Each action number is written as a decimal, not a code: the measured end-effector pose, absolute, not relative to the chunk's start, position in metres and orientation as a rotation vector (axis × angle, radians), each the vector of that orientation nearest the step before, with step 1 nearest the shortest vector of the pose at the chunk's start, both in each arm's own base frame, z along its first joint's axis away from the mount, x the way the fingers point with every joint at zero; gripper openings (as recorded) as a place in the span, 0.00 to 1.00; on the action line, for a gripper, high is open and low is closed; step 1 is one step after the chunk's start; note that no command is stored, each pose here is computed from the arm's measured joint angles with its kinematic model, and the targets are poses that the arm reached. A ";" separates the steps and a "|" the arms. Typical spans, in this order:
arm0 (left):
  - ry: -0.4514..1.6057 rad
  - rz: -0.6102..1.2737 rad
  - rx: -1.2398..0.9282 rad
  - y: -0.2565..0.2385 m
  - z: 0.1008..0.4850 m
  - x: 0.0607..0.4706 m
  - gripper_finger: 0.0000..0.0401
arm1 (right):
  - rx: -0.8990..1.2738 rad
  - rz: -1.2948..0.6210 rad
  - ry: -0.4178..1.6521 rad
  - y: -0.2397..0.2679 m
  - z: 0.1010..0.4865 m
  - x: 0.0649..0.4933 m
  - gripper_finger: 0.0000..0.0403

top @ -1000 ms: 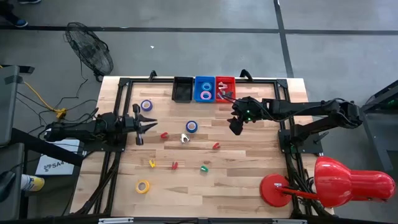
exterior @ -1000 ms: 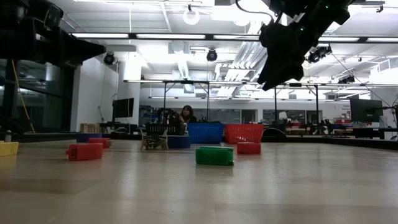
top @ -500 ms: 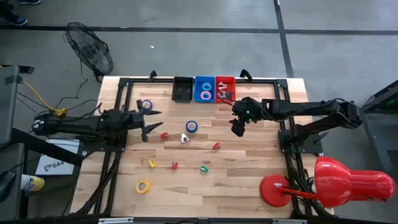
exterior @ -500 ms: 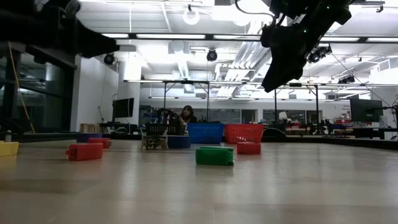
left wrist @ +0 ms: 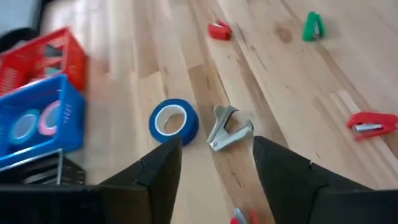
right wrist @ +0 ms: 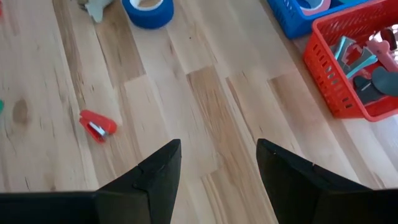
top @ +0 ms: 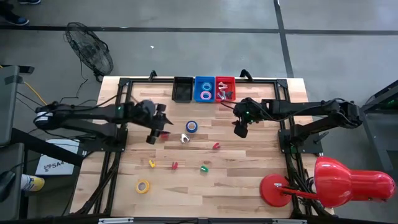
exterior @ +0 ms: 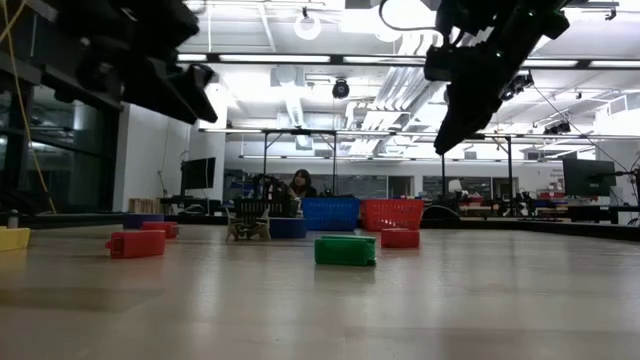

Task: Pick and place Stapler, Stapler remover, tape
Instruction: Put the light gray staple remover into the red bin

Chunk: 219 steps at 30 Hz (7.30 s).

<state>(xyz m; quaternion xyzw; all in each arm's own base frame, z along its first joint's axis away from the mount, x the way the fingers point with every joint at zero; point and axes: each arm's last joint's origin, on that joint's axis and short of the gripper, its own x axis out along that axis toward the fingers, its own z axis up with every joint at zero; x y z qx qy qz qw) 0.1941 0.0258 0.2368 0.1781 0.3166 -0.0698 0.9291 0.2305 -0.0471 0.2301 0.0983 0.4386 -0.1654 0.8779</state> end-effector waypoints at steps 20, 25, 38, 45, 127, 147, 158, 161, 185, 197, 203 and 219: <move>0.824 -0.541 0.547 0.085 0.217 0.261 0.39 | 0.216 -0.329 0.943 -0.046 0.229 0.229 0.50; 0.909 -0.647 0.654 0.088 0.212 0.272 0.39 | 0.228 -0.312 0.953 -0.045 0.228 0.228 0.50; 0.962 -0.809 0.995 0.058 0.201 0.290 0.55 | 0.239 -0.310 0.960 -0.045 0.228 0.227 0.50; 0.992 -0.860 1.058 0.049 0.180 0.302 0.55 | 0.242 -0.305 0.963 -0.045 0.227 0.227 0.50; 0.959 -0.497 0.715 0.058 0.161 0.352 0.20 | 0.236 -0.303 0.895 -0.046 0.231 0.232 0.50; 0.777 0.054 0.759 0.078 0.283 0.404 0.20 | -0.165 -0.358 0.620 -0.055 0.255 0.252 0.50; 0.751 0.112 0.710 0.079 0.285 0.406 0.20 | -0.232 -0.303 0.575 -0.054 0.259 0.255 0.50; 0.735 0.126 0.700 0.079 0.287 0.407 0.20 | -0.239 -0.305 0.551 -0.055 0.261 0.258 0.50; 0.711 0.140 0.669 0.079 0.289 0.407 0.20 | -0.264 -0.345 0.559 -0.057 0.257 0.261 0.23; 0.785 0.199 0.759 0.081 0.287 0.405 0.38 | -0.174 -0.371 0.550 -0.059 0.257 0.261 0.22; 0.915 0.218 0.809 0.082 0.282 0.397 0.41 | -0.064 -0.451 0.604 -0.074 0.251 0.253 0.22; 1.049 0.223 0.565 0.109 0.300 0.351 0.41 | 0.437 -0.678 0.624 -0.159 0.203 0.247 0.22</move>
